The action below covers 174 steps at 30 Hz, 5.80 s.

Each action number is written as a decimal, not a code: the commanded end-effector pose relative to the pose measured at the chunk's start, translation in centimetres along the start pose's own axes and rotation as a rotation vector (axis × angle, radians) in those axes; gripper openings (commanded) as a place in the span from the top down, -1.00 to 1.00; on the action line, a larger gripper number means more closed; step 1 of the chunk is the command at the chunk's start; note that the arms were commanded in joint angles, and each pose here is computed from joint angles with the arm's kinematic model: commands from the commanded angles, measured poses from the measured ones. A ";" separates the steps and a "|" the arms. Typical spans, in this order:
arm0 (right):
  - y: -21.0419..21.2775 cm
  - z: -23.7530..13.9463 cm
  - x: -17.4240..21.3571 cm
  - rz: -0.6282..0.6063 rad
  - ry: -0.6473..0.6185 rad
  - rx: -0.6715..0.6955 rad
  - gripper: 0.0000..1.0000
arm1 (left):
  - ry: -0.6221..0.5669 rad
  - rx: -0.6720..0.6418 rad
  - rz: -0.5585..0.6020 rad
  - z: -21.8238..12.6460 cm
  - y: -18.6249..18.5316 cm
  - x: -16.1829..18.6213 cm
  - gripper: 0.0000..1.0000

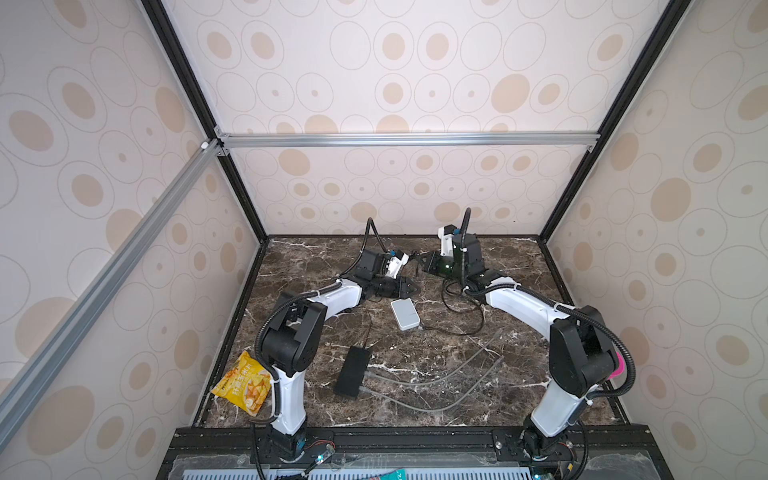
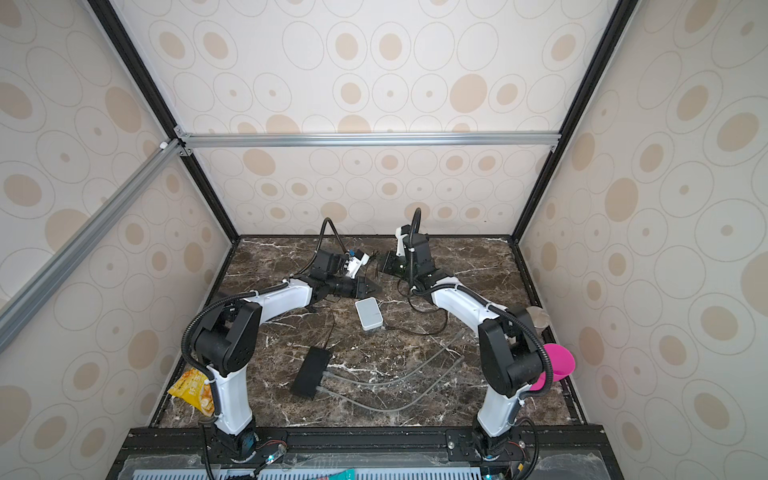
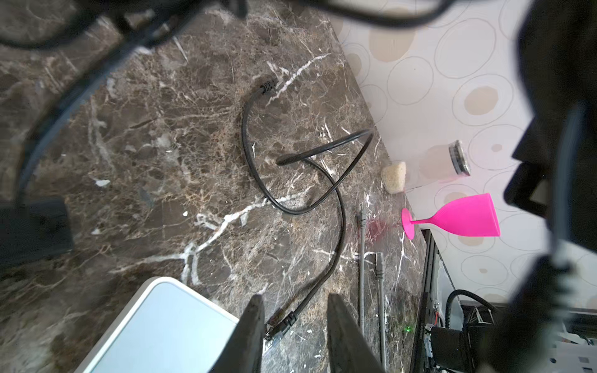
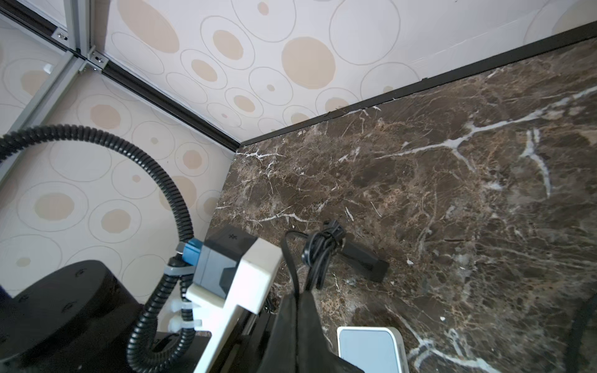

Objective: Insert the plug into the switch port

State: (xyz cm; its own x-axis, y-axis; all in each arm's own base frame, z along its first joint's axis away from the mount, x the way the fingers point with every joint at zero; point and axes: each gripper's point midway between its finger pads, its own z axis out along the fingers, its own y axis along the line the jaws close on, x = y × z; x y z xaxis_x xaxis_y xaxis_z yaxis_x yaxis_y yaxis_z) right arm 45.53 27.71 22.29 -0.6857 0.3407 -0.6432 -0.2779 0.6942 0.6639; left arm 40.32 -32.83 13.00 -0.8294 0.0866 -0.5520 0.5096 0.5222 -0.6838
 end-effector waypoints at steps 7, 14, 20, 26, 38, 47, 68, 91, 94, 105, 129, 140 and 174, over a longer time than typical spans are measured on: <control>0.6 -1.0 -0.9 -0.033 -0.043 0.001 1.00 | -0.068 0.153 0.085 -1.2 -4.1 -2.4 0.25; -0.2 -1.3 -0.5 -0.059 -0.048 0.035 1.00 | -0.119 0.342 0.137 -2.9 -7.9 -2.8 0.10; -0.1 -1.3 -0.2 -0.051 -0.039 0.025 1.00 | -0.112 0.310 0.110 -2.4 -7.1 -2.8 0.22; 0.0 -1.2 -0.1 -0.045 -0.038 0.017 1.00 | -0.100 0.283 0.113 -2.1 -6.6 -2.7 0.59; 0.3 -1.2 0.0 -0.047 -0.033 0.006 1.00 | -0.096 0.252 0.114 -2.0 -6.0 -2.7 0.76; 0.7 -1.2 0.5 -0.053 -0.023 -0.039 1.00 | -0.103 0.229 0.107 -2.1 -5.5 -3.0 0.58; -0.1 -2.2 0.6 -0.063 -0.036 0.014 1.00 | -0.029 0.084 0.140 -1.7 -3.0 -2.5 0.97; -4.7 -4.0 2.5 -0.037 0.000 0.178 1.00 | -0.074 0.166 0.190 -3.1 -5.5 -3.3 0.97; -5.3 -4.4 2.6 -0.037 -0.004 0.197 1.00 | -0.078 0.163 0.189 -3.3 -5.4 -3.4 0.98; -4.2 -4.7 2.6 -0.070 0.023 0.135 0.60 | -0.054 0.140 0.181 -2.9 -4.5 -3.1 1.00; -1.0 -14.9 8.7 -1.201 0.342 -0.116 0.56 | 0.274 0.087 0.401 -0.9 -5.1 3.3 1.00; -3.6 -12.1 9.9 -1.524 0.327 0.041 0.13 | 0.318 0.157 0.445 -0.6 -7.2 4.9 1.00; -4.9 -8.8 10.4 -1.785 0.454 -0.064 0.54 | 0.355 0.185 0.449 0.0 -7.8 6.2 1.00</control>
State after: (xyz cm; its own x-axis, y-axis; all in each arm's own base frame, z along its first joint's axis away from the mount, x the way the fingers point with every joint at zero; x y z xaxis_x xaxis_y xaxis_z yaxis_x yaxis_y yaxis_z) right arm 33.43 22.22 15.28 0.2808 -0.8678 -0.4100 -0.8184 0.0066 -0.5746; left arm 31.44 -35.63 14.19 -0.5695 0.5494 -0.6113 0.8125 0.2639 -0.5198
